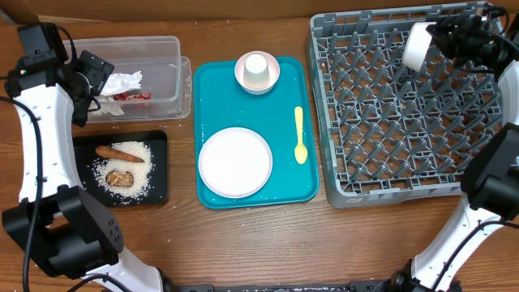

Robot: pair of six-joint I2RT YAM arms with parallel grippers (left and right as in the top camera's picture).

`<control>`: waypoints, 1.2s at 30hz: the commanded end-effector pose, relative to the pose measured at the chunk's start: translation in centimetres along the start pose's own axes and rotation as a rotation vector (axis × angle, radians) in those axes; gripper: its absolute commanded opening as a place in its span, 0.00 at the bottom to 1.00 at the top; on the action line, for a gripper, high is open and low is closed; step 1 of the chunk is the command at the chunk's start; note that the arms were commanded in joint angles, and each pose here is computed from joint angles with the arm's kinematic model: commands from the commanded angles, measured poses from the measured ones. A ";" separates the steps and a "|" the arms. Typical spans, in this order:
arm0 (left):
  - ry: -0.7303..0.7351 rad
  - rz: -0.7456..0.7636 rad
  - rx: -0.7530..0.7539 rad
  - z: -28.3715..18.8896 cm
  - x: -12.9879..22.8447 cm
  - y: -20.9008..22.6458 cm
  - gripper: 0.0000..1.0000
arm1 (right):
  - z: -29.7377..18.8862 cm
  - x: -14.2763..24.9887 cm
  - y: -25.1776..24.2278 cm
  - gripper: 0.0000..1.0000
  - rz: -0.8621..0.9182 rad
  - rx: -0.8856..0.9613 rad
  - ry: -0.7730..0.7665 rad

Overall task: Sort waste into correct bins and load items into the dishwasher
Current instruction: 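Carry the white bowl right and set it in the dish rack, then reach the right gripper to the white cup in the pink cup, grasp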

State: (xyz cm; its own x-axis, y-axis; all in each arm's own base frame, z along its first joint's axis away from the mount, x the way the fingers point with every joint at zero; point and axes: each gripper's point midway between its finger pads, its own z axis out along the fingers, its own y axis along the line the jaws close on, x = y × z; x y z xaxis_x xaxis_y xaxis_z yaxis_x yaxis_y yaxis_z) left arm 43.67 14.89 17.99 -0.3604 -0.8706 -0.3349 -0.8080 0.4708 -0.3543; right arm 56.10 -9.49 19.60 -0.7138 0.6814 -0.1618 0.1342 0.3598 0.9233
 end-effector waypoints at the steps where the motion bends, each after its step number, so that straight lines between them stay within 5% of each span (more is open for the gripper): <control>1: -0.007 -0.005 0.005 -0.1 -0.1 -0.3 1.00 | -0.5 -0.4 -0.6 0.04 0.005 0.006 -0.014; 10: -0.007 -0.005 0.005 -0.1 -0.1 -0.3 1.00 | -5.2 -3.4 -2.7 0.10 0.048 0.040 -0.117; 12: -0.007 -0.005 0.005 -0.1 -0.1 -0.3 1.00 | -7.5 -4.3 -3.5 0.20 0.070 0.073 -0.163; 14: -0.007 -0.005 0.005 -0.1 -0.1 -0.3 1.00 | -9.9 -4.7 -3.3 0.58 0.036 0.107 -0.194; 17: -0.007 -0.005 0.005 -0.1 -0.1 -0.3 1.00 | -13.0 -5.0 -3.9 0.79 0.042 0.280 -0.267; 22: -0.007 -0.005 0.005 -0.1 -0.1 -0.3 1.00 | -16.1 -4.5 -1.6 0.82 0.019 0.456 -0.318; 29: -0.007 -0.005 0.005 -0.1 -0.1 -0.3 1.00 | -18.0 -1.2 5.3 0.83 -0.010 0.479 -0.313; 36: -0.007 -0.005 0.005 -0.1 -0.1 -0.3 1.00 | -9.3 9.9 10.6 0.85 -0.246 0.475 0.060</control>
State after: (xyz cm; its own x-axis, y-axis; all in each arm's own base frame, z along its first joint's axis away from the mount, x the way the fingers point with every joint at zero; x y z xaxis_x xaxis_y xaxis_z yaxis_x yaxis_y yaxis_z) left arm 43.67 14.89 17.99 -0.3607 -0.8704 -0.3351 -0.8078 0.4711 -0.3541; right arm 44.00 -11.24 30.40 -0.6728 0.6933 -0.2582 0.4211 0.6459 0.6368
